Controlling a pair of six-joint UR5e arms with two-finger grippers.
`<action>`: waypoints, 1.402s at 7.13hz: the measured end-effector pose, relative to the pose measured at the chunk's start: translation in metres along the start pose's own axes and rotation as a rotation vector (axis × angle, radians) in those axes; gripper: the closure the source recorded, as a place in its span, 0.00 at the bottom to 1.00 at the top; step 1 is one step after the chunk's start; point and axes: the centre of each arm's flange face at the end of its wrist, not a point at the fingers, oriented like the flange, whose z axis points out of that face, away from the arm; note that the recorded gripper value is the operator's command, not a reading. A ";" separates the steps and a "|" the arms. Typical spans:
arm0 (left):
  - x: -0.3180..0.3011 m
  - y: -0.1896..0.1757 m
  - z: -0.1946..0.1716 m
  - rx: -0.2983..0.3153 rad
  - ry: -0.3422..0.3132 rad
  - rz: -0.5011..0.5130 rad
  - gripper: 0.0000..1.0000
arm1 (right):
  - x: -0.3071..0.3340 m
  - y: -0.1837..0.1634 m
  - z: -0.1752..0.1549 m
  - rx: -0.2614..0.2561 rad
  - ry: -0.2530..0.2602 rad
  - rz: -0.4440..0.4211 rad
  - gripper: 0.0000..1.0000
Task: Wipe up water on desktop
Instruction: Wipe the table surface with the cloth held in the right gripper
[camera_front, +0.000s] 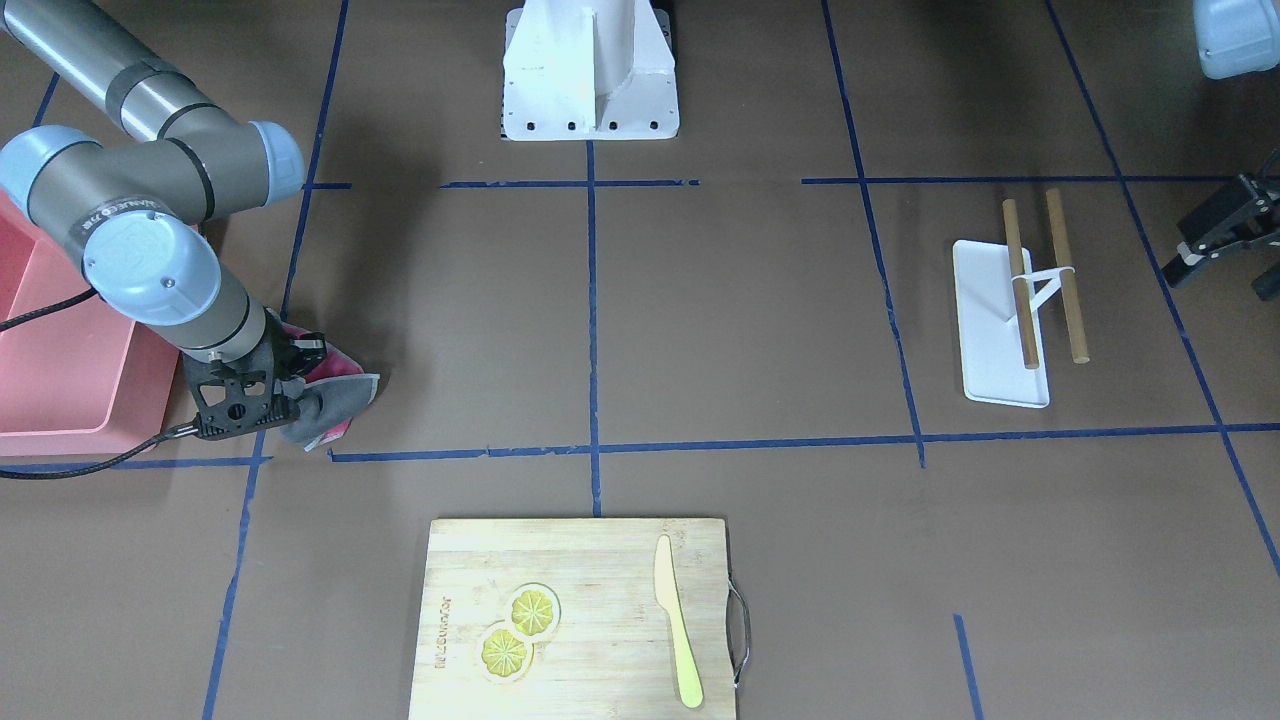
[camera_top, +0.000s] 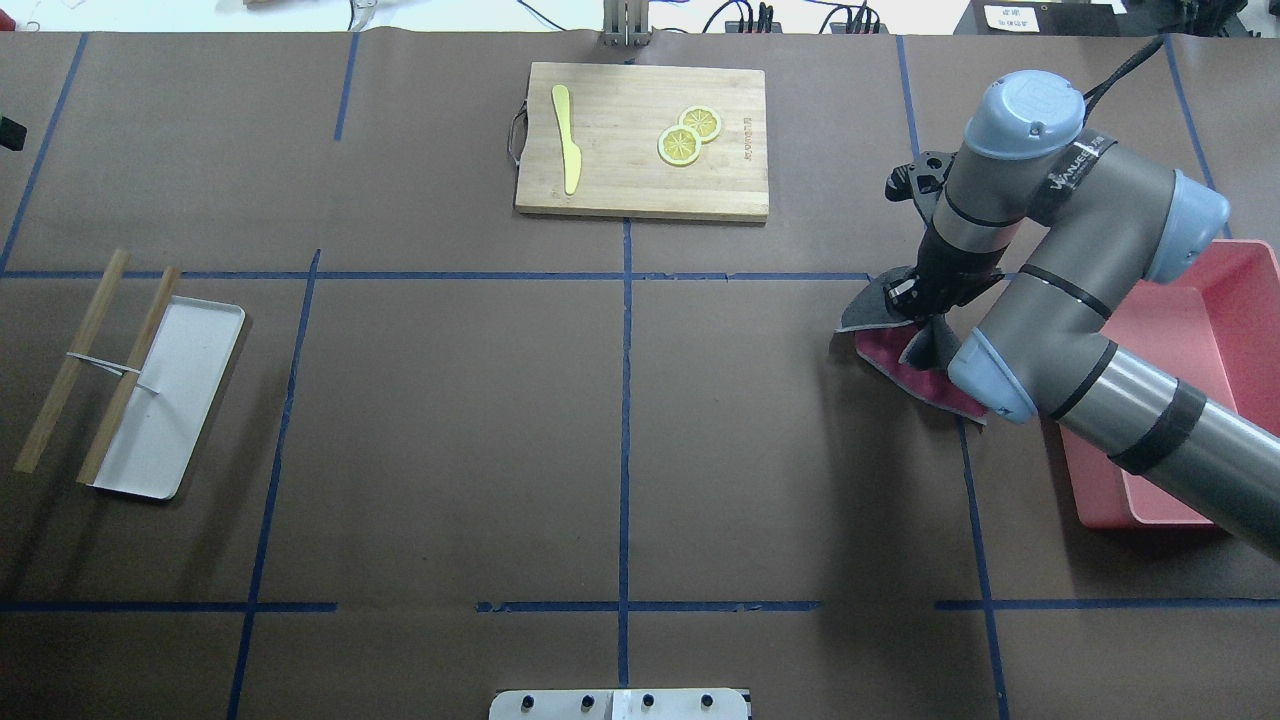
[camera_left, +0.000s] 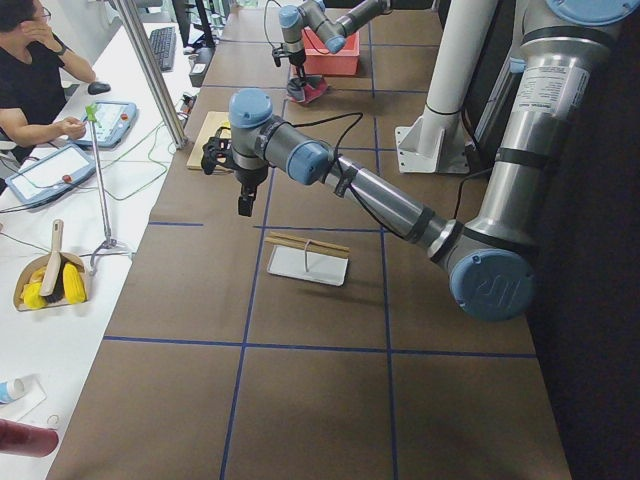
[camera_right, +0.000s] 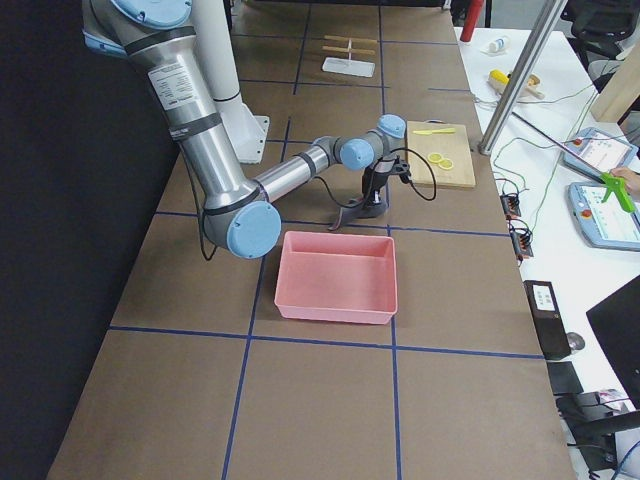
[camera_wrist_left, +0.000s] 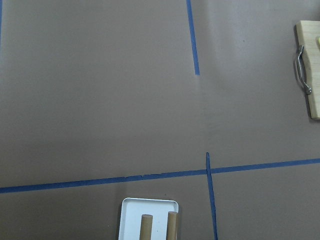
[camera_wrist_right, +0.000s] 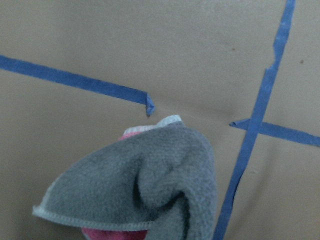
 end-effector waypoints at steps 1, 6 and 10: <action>-0.021 0.005 0.000 -0.003 -0.021 0.030 0.00 | -0.022 0.010 0.001 -0.003 -0.016 0.002 1.00; -0.105 0.018 -0.007 0.002 -0.131 0.126 0.00 | -0.167 0.097 0.033 -0.037 -0.155 0.063 1.00; -0.112 0.020 -0.008 0.003 -0.146 0.140 0.00 | -0.195 0.121 0.032 -0.039 -0.188 0.079 1.00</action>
